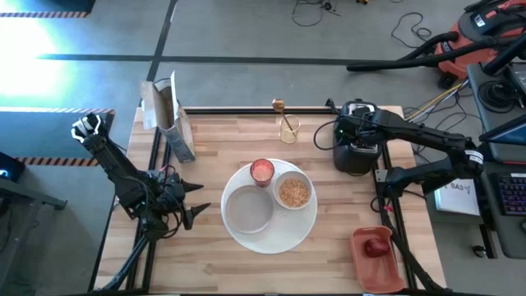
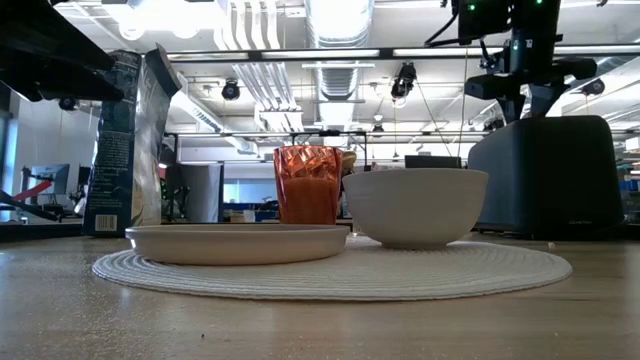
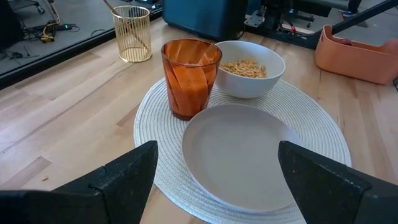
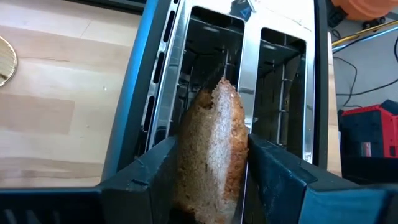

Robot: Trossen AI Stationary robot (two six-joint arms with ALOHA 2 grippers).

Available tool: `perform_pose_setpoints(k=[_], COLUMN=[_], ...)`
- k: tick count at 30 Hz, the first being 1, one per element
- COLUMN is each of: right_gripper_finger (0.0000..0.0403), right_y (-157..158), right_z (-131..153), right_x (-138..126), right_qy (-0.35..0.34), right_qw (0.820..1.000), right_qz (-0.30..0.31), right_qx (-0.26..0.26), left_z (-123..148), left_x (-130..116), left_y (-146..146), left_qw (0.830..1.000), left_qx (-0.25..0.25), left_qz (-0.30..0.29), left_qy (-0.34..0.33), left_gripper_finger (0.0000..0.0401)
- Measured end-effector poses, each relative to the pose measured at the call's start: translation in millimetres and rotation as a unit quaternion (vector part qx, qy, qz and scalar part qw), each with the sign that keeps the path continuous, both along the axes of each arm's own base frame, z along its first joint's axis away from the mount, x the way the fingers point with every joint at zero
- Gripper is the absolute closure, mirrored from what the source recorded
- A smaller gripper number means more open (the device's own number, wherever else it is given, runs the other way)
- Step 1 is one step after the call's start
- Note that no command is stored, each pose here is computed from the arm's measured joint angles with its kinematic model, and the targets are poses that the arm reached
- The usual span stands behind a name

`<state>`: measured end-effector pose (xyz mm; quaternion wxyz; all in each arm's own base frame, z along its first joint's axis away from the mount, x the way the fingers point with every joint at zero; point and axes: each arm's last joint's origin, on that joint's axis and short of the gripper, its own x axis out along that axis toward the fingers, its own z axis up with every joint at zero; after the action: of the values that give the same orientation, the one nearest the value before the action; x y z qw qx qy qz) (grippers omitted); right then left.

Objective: Arrange a breakfast setting
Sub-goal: Put the bagel from the toaster on the white plate

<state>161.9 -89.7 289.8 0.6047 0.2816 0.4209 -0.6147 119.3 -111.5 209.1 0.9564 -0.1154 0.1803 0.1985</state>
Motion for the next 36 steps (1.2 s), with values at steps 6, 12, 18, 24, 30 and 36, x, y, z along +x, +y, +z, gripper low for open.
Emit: perform_pose_setpoints(k=[6,12,18,24,30,36], right_gripper_finger=[0.0251,0.0279,0.0295,0.0298,0.0306,0.0334], right_y=[0.0,-0.5,-0.8,-1.1,-1.2,-1.4], right_z=[1.6,3.4,4.8,4.1,2.3,2.1], right_x=[0.3,1.7,3.1,3.5,3.6,3.9], right_qy=[-0.004,-0.012,-0.020,-0.020,-0.019,-0.019], right_qw=[1.000,1.000,1.000,1.000,1.000,1.000], right_qz=[0.002,0.004,0.005,0.006,0.006,0.007], right_qx=[0.000,0.000,0.003,0.000,-0.001,-0.001], left_z=[-0.1,-0.1,-0.1,-0.1,-0.2,-0.3], left_x=[0.0,0.0,-0.1,-0.1,-0.2,-0.3], left_y=[0.0,0.0,0.1,0.1,0.2,0.4], left_qw=[1.000,1.000,1.000,1.000,1.000,1.000], left_qx=[0.000,0.001,0.001,0.001,0.002,0.003], left_qz=[0.000,0.000,0.000,0.000,0.000,0.000], left_qy=[0.000,0.000,0.001,0.001,0.001,0.002], left_gripper_finger=[0.0085,0.0085,0.0085,0.0085,0.0085,0.0085])
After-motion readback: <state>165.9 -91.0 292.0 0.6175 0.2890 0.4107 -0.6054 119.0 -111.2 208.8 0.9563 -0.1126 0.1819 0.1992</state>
